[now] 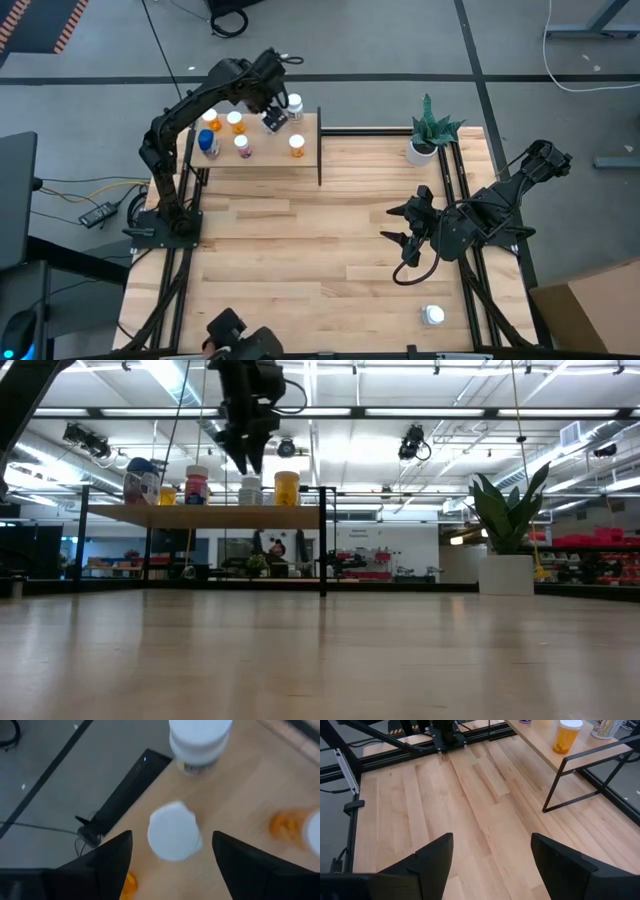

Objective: Pick and place medicine bottles onto shelf by color
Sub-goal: Adjust the pill bottles on the shelf

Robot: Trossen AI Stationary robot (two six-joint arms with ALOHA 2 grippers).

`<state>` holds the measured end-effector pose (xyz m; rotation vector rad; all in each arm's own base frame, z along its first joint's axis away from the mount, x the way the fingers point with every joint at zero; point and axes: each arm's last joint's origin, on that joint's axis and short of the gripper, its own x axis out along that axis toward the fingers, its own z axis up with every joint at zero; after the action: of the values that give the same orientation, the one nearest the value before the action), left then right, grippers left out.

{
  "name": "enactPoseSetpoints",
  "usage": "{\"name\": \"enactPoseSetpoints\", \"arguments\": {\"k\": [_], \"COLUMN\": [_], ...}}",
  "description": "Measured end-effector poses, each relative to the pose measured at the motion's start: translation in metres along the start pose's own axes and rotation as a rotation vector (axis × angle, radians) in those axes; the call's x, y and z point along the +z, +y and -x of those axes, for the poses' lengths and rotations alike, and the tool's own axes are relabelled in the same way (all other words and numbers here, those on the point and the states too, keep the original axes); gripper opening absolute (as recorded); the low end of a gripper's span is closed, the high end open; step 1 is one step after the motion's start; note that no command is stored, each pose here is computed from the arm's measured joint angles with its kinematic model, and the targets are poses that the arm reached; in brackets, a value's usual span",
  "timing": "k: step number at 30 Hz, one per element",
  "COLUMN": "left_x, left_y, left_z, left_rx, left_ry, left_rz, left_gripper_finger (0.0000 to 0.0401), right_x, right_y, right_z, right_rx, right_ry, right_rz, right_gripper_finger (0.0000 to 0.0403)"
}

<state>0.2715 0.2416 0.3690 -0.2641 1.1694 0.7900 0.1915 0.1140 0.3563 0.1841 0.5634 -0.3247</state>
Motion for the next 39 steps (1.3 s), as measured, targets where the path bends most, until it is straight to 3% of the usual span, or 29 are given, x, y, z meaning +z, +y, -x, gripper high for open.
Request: {"name": "enactPoseSetpoints", "arguments": {"k": [4,8,19,24,30,39], "left_x": [-0.006,-0.014,-0.043,-0.049,-0.038,-0.002], "left_y": [-0.002,-0.008,-0.046,-0.07,-0.084,-0.066], "left_z": [0.004,0.029,0.108,0.12,0.109,0.037], "left_rx": [-0.004,-0.017,-0.132,-0.127,-0.045,0.077], "left_ry": [0.047,-0.004,-0.224,-0.267,-0.291,-0.158], "left_rz": [-0.013,-0.002,0.069,0.055,-0.004,-0.097], "left_gripper_finger": [0.0293,0.0294,0.028,0.0272,0.026,0.0237], "right_x": [0.0,-0.002,-0.031,-0.039,-0.049,-0.054], "right_y": [0.0,-0.001,-0.009,-0.003,0.007,0.013], "right_z": [0.0,0.0,0.008,0.017,0.029,0.037], "right_rx": [0.0,0.004,0.094,0.109,0.119,0.084], "right_ry": [0.0,0.025,0.528,0.593,0.598,0.49], "right_rz": [-0.009,-0.039,-0.112,-0.142,-0.173,-0.275], "right_gripper_finger": [0.0276,0.0276,0.0276,0.0276,0.0276,0.0276]}}
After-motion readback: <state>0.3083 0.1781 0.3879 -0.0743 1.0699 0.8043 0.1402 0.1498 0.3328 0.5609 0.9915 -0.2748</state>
